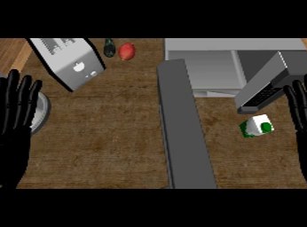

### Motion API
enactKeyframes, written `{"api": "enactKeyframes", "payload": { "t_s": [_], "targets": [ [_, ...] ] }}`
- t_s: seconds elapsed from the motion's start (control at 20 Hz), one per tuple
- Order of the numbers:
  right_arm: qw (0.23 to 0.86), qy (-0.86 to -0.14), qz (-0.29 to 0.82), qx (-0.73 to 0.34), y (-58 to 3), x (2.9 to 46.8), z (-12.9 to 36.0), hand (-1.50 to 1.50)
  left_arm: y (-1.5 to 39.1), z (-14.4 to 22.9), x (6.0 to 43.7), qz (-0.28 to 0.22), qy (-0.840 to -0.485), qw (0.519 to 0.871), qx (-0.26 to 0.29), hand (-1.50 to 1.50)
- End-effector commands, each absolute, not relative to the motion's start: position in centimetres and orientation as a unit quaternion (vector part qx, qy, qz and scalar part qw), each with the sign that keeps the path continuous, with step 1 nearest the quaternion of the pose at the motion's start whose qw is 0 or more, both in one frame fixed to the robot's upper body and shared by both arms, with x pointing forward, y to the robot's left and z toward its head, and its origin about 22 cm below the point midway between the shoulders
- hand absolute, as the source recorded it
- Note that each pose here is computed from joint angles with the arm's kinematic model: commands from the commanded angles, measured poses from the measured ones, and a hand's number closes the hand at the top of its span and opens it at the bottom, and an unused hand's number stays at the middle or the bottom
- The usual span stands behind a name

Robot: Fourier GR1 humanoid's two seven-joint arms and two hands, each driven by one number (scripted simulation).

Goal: Pick up the milk, place it into the microwave and close the microwave

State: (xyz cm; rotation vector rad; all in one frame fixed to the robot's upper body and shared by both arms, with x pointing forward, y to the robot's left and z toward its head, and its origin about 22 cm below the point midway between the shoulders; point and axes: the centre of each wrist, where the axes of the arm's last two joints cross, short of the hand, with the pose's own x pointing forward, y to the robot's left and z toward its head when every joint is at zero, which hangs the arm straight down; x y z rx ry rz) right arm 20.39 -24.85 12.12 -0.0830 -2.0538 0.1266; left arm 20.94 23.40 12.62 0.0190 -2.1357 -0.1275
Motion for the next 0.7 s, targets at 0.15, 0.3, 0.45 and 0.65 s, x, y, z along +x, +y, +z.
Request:
{"api": "enactKeyframes", "payload": {
  "t_s": [0.15, 0.3, 0.45, 0.65],
  "targets": [
    [0.494, -0.867, 0.057, -0.022, -30.7, 19.9, 12.8, -1.5, 22.2, 11.5, 19.4, -0.031, -0.858, 0.512, 0.019, -1.5],
    [0.555, -0.829, 0.07, 0.021, -31.2, 19.7, 11.0, -1.5, 21.7, 8.9, 20.1, 0.082, -0.818, 0.568, -0.026, -1.5],
    [0.563, -0.822, 0.079, 0.027, -33.2, 18.0, 9.9, -1.5, 21.4, 7.3, 19.1, 0.093, -0.816, 0.57, -0.023, -1.5],
    [0.564, -0.823, 0.06, 0.028, -33.7, 17.3, 8.5, -1.5, 21.0, 6.4, 16.1, 0.098, -0.816, 0.569, -0.036, -1.5]
  ]
}}
